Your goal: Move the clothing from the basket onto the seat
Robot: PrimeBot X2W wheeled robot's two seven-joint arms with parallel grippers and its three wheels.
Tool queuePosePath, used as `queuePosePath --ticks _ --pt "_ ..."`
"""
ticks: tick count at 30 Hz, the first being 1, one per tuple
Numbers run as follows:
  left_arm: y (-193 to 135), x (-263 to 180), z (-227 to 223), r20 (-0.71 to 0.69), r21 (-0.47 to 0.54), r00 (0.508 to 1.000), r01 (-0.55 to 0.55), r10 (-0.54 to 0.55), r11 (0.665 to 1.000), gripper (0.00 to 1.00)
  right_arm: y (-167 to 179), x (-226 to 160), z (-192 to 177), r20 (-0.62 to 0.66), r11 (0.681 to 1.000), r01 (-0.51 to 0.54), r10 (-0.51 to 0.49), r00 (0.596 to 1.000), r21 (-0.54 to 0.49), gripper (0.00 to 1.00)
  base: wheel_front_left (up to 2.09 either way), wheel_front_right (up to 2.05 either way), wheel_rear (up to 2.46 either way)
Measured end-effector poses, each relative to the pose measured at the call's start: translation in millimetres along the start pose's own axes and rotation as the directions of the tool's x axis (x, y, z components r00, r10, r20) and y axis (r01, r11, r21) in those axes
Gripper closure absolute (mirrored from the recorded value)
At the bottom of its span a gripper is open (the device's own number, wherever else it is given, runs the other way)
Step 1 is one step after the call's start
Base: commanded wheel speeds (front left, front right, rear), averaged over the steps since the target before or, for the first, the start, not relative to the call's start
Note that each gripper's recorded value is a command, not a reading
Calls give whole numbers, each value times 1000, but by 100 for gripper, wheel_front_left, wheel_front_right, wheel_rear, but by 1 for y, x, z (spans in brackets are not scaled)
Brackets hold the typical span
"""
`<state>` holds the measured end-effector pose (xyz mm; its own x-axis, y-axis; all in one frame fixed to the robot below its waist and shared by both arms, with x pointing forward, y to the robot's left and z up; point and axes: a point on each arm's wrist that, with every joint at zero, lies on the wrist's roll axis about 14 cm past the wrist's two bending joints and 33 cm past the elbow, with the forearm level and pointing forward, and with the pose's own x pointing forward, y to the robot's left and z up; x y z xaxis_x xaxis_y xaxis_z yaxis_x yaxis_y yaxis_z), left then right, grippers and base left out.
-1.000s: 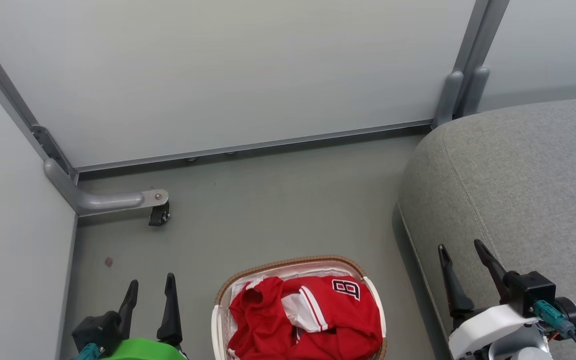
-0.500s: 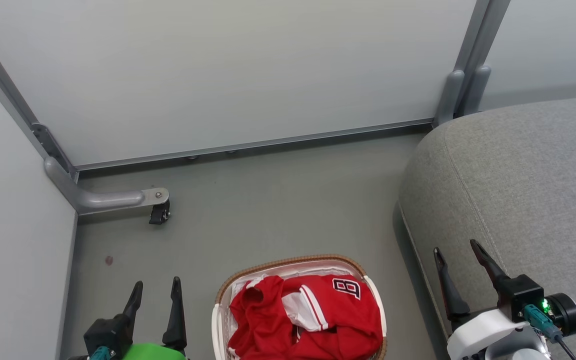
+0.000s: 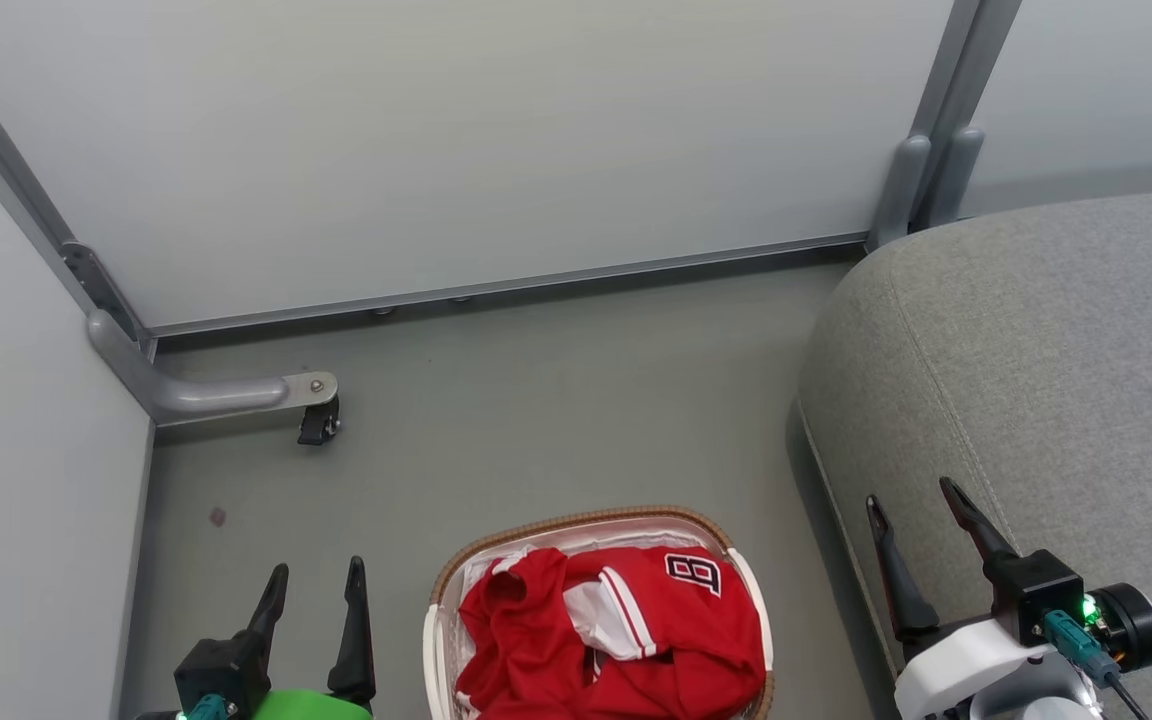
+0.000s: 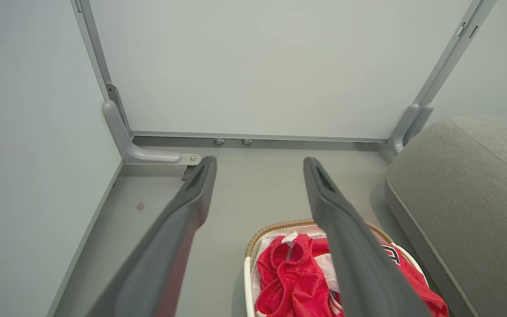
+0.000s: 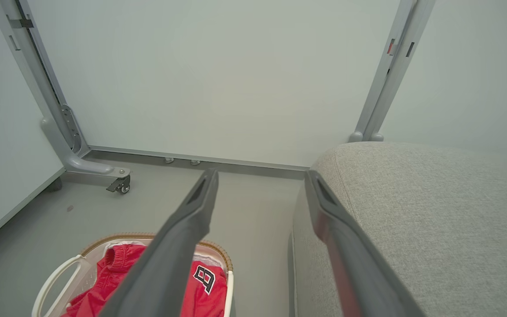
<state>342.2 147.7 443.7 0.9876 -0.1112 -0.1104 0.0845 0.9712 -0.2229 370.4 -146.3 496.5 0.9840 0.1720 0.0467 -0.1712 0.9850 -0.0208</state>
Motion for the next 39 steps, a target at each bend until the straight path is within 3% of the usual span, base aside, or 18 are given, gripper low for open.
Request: queuePosePath --ticks 15,25,34,39 --pt "-3 6 -11 -39 -5 999 10 -11 1000 0 -2 6 -4 -9 1000 3 -3 1000 2 0 0 0 0" --pt "-18 46 -38 -127 4 989 75 -74 997 0 -7 39 -12 -18 1000 0 0 1000 4 0 0 0 0" --pt "-41 92 -109 -328 -10 929 179 -173 984 0 -16 77 -40 -57 1000 6 -5 998 25 0 0 0 0" --pt "-45 107 -159 -453 -33 870 203 -196 979 0 -25 89 -65 -102 999 21 -17 995 34 0 0 0 0"
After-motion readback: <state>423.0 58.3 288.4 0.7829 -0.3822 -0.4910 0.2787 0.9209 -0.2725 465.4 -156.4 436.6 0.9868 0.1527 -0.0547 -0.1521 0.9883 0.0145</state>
